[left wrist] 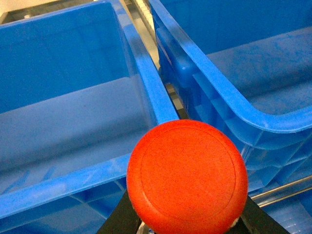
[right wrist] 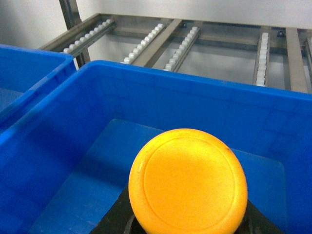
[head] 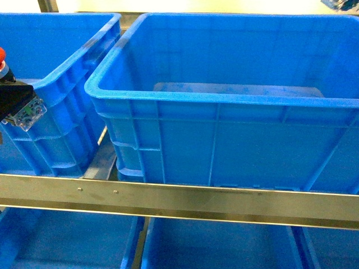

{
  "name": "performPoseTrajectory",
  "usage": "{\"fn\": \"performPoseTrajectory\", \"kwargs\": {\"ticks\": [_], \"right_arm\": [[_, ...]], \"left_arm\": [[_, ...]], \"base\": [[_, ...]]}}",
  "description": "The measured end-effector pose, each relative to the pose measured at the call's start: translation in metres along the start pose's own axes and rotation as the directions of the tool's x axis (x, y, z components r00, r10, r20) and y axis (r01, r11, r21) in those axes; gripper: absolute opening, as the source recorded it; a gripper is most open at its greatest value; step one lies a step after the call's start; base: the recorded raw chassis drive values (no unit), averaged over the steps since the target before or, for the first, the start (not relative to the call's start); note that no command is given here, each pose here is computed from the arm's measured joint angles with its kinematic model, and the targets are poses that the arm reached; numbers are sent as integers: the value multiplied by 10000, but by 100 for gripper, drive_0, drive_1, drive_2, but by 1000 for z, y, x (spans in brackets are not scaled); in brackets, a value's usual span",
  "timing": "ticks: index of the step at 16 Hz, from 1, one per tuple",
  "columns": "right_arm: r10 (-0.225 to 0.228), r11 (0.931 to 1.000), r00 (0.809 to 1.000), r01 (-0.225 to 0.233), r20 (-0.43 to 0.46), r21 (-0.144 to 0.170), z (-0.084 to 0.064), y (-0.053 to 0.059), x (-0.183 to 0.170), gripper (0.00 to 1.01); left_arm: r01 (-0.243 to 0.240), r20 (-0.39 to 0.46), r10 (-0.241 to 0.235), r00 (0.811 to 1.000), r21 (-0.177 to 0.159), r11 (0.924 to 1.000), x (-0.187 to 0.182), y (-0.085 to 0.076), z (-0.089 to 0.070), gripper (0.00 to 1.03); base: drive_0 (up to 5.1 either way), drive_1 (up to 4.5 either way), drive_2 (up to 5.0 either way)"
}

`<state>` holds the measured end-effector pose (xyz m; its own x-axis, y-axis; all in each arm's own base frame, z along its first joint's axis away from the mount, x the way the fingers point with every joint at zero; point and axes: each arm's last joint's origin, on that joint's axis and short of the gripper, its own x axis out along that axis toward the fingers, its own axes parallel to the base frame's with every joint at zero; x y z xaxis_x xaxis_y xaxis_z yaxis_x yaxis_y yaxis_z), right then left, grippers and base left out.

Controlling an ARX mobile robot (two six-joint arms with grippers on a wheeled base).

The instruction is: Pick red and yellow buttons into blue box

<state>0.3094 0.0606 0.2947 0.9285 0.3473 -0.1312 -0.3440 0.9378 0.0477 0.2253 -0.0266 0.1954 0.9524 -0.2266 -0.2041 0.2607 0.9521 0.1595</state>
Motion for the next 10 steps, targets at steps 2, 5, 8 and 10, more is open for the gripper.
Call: {"fn": "performPoseTrajectory", "kwargs": {"ticks": [2, 5, 8, 10], "right_arm": [[-41, 9998, 9989, 32, -470, -198, -11, -4, 31, 25], [-7, 9994, 9889, -46, -1488, -349, -36, -7, 47, 25], [-6, 9993, 9863, -56, -1647, -373, -39, -8, 48, 33], [-3, 9991, 9868, -66, -1617, -419, -40, -8, 49, 55]], "left_arm": [[0, 0, 0, 10000, 0, 10000, 0, 0, 0, 24], [-1, 4, 1, 10000, 0, 10000, 0, 0, 0, 24], [0, 0, 0, 10000, 0, 10000, 0, 0, 0, 24], [-1, 4, 1, 10000, 0, 10000, 0, 0, 0, 24]], "base": [[0, 0, 0], [0, 0, 0], [0, 0, 0], [0, 0, 0]]}}
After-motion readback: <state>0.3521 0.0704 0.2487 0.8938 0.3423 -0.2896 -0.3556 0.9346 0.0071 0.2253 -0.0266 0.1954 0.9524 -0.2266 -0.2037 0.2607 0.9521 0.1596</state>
